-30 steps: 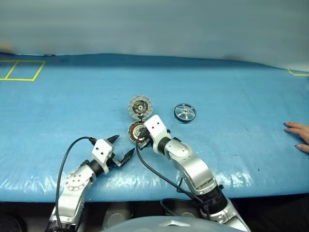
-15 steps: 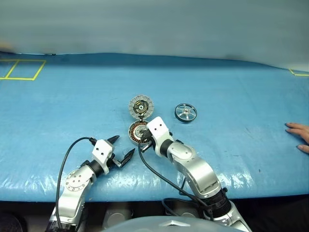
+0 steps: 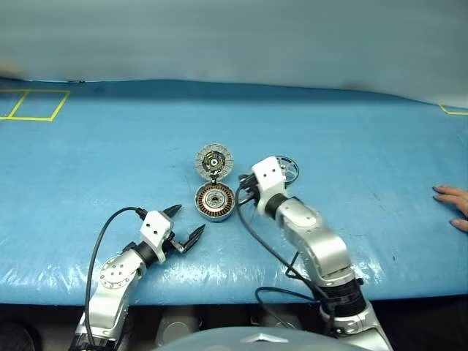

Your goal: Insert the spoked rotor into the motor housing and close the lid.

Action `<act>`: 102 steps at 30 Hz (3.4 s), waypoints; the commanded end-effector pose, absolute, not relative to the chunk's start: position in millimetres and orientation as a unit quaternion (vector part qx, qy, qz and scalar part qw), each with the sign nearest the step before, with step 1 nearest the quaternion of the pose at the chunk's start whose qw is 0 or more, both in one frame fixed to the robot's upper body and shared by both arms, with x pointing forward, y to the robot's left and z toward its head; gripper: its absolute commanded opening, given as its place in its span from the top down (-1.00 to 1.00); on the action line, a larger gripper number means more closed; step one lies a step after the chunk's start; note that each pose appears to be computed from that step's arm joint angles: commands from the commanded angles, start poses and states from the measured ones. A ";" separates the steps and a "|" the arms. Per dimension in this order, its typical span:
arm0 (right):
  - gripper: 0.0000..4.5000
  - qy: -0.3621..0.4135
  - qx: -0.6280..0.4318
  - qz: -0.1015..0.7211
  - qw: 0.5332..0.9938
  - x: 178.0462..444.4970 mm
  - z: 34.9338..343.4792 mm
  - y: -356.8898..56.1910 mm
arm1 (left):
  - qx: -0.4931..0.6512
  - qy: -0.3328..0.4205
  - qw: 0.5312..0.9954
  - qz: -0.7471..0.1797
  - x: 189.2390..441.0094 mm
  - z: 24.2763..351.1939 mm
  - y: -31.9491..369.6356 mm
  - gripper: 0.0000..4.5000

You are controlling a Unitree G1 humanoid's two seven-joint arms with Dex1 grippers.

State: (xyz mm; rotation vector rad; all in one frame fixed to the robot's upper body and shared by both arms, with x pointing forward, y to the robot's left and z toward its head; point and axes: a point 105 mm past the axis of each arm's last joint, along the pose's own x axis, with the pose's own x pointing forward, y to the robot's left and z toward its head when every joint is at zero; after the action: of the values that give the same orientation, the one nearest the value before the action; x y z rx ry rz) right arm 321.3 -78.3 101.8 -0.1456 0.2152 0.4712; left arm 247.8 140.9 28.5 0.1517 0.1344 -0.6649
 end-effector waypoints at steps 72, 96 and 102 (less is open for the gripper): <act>-0.99 0.189 -0.011 0.109 0.976 339.6 95.6 -134.9 | 0.075 0.041 0.938 -0.336 252.6 45.1 130.8 -1.00; -0.99 0.090 0.066 -0.120 0.987 292.6 133.8 -207.1 | 0.060 0.039 0.931 -0.357 252.1 46.3 123.4 -1.00; -0.99 0.118 0.056 -0.136 0.982 270.6 129.9 -218.0 | 0.056 0.038 0.927 -0.370 250.5 46.9 118.6 -1.00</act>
State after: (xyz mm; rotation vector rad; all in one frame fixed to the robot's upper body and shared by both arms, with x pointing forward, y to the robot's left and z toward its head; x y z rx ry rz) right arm 276.8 -215.7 119.8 0.1195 0.2648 -0.2719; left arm 250.2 125.4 34.3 0.1190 0.1284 -0.7320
